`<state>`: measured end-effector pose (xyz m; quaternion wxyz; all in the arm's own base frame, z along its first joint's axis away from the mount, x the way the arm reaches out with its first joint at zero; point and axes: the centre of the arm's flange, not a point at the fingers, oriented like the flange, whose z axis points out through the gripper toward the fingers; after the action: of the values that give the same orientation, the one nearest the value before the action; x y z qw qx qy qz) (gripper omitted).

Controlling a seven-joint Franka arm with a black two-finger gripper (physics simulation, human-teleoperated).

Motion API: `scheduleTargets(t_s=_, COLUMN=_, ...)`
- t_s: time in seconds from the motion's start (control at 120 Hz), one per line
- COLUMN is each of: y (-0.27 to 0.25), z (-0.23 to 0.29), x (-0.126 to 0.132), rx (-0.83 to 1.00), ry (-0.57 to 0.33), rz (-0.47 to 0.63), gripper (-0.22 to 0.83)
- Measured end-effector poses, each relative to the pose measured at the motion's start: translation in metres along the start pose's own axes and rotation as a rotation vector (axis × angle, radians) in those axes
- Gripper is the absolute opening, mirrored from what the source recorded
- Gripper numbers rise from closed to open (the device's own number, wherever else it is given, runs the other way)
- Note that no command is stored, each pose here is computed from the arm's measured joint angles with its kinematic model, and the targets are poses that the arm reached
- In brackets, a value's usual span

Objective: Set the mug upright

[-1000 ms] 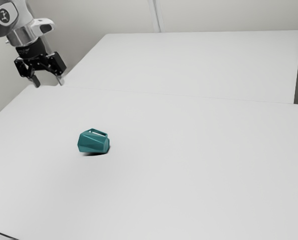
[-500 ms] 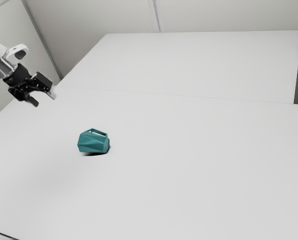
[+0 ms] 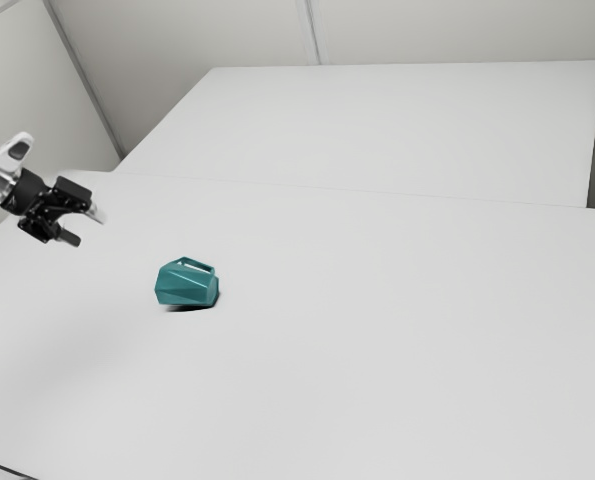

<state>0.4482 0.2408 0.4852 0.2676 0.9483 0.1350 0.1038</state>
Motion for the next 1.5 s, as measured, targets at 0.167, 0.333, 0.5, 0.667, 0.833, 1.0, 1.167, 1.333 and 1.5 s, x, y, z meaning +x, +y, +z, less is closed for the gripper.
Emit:
scheduleTargets(t_s=0.167, y=-0.02, z=0.018, x=-0.001, rx=-0.052, ry=-0.025, rz=-0.048, gripper=0.62)
scheduleTargets(t_s=0.333, y=-0.036, z=0.028, x=-0.005, rx=-0.092, ry=-0.066, rz=-0.117, gripper=0.62)
scheduleTargets(t_s=0.5, y=-0.067, z=0.042, x=-0.005, rx=-0.11, ry=-0.101, rz=-0.191, gripper=0.62)
scheduleTargets(t_s=0.667, y=-0.083, z=0.048, x=0.007, rx=-0.109, ry=-0.108, rz=-0.219, gripper=0.62)
scheduleTargets(t_s=0.833, y=-0.081, z=0.069, x=0.025, rx=-0.104, ry=-0.142, rz=-0.207, gripper=0.61)
scheduleTargets(t_s=1.0, y=-0.087, z=0.087, x=0.03, rx=-0.105, ry=-0.164, rz=-0.219, gripper=0.62)
scheduleTargets(t_s=1.167, y=-0.086, z=0.105, x=0.04, rx=-0.101, ry=-0.18, rz=-0.213, gripper=0.62)
scheduleTargets(t_s=1.333, y=-0.083, z=0.121, x=0.052, rx=-0.101, ry=-0.189, rz=-0.201, gripper=0.62)
scheduleTargets(t_s=1.5, y=-0.08, z=0.138, x=0.056, rx=-0.108, ry=-0.2, rz=-0.2, gripper=0.62)
